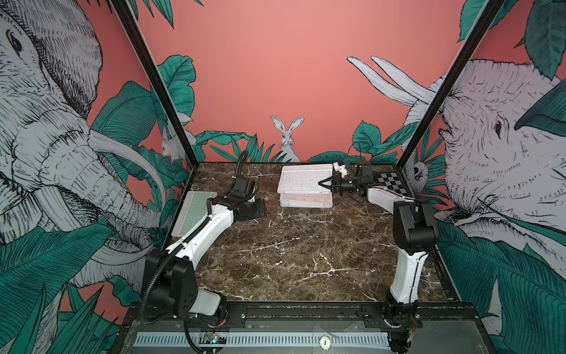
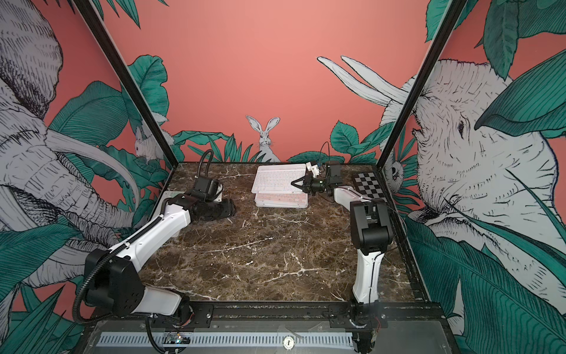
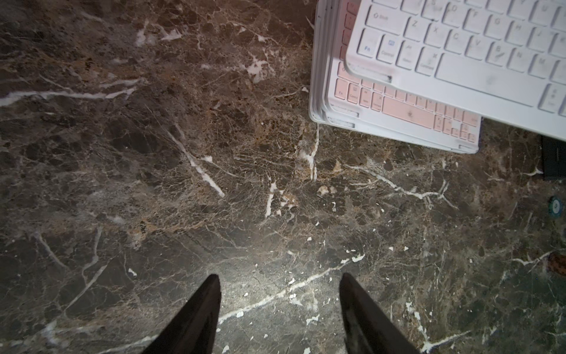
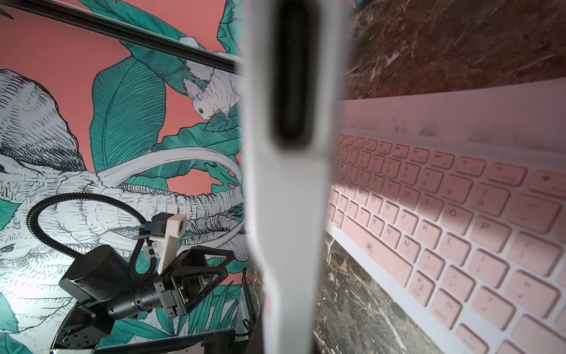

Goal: Stack the numeric keypads
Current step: Place the numeric keypad at the numeric keypad.

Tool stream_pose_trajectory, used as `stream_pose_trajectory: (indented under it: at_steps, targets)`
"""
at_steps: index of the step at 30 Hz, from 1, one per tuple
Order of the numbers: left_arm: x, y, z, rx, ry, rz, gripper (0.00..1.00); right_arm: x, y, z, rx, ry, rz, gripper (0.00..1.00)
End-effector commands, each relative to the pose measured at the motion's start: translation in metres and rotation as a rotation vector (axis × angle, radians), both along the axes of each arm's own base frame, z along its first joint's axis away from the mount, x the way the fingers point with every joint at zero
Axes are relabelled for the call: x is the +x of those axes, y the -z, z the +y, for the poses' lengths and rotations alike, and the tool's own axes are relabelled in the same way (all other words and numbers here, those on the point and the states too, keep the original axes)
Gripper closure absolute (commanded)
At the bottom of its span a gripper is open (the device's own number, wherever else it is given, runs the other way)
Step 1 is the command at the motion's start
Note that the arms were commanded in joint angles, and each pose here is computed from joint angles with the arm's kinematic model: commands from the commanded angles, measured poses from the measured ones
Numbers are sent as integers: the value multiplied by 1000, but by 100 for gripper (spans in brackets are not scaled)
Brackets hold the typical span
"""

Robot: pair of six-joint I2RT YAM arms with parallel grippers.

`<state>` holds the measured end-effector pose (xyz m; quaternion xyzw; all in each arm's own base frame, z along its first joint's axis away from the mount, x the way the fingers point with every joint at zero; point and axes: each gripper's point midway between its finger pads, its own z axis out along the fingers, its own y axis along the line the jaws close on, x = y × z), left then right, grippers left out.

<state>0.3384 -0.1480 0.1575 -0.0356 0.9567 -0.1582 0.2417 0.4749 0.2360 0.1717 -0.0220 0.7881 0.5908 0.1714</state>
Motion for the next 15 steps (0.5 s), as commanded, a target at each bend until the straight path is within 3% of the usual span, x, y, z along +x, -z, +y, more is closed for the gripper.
stream_pose_trajectory:
  at_steps: [1,15]
  targets:
    - [4,-8,2,3,-8,-13,36,2,-24,7,70,-96,-104,100]
    - [2,5,2,15,-9,22,36,11,17,-4,102,-121,5,100]
